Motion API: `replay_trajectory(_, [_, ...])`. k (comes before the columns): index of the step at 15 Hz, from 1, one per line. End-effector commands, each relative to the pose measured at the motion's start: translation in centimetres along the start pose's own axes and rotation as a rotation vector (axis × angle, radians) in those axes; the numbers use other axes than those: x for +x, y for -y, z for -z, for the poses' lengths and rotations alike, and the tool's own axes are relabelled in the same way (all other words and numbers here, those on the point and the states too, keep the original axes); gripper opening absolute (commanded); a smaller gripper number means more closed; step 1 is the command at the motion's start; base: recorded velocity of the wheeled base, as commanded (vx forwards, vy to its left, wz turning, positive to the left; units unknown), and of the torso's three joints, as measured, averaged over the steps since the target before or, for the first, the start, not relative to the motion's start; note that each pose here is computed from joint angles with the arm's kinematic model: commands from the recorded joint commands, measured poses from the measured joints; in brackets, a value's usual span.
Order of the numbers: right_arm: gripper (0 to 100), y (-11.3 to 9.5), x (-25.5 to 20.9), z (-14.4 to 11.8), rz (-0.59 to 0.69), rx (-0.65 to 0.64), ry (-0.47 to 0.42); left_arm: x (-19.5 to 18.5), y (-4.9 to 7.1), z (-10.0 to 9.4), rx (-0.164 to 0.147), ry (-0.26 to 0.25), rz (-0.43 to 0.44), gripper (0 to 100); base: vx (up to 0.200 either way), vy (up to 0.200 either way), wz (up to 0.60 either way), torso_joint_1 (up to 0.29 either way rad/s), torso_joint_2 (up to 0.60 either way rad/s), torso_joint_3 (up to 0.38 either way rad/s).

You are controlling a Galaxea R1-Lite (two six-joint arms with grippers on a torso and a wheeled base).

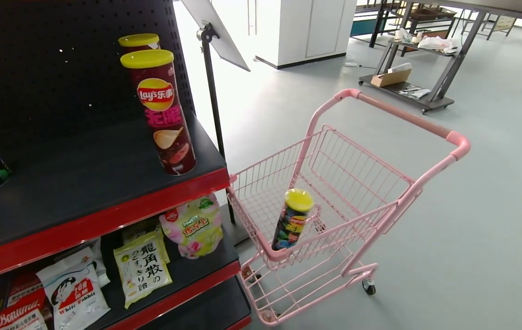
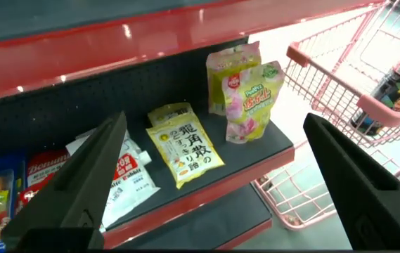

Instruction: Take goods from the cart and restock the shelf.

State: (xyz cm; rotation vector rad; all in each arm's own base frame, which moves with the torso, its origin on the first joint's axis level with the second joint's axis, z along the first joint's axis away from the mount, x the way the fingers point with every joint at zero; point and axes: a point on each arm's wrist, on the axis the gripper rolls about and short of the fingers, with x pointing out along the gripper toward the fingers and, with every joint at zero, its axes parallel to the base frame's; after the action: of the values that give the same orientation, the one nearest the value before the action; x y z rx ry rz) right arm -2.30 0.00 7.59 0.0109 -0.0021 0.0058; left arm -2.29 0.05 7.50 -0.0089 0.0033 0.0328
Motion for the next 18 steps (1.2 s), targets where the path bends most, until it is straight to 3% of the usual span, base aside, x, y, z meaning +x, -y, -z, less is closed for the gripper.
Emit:
replay_trajectory(1, [100, -0.01, 0.00, 0.00, -0.005, 0.000, -0.001, 0.01, 0.00, 0.00, 0.000, -0.001, -0.001, 100, 0.000, 0.000, 0.00, -0.183, 0.51, 0.334])
replay_trajectory(12, [100, -0.01, 0.00, 0.00, -0.005, -0.005, -0.001, 0.01, 0.00, 0.00, 0.000, -0.001, -0.001, 100, 0.000, 0.000, 0.00, -0.150, 0.51, 0.362])
replay_trajectory(18, [100, 0.00, -0.02, -0.08, 0.000, -0.028, 0.002, 0.01, 0.00, 0.00, 0.000, -0.001, 0.001, 100, 0.000, 0.000, 0.00, -0.017, 0.06, 0.051])
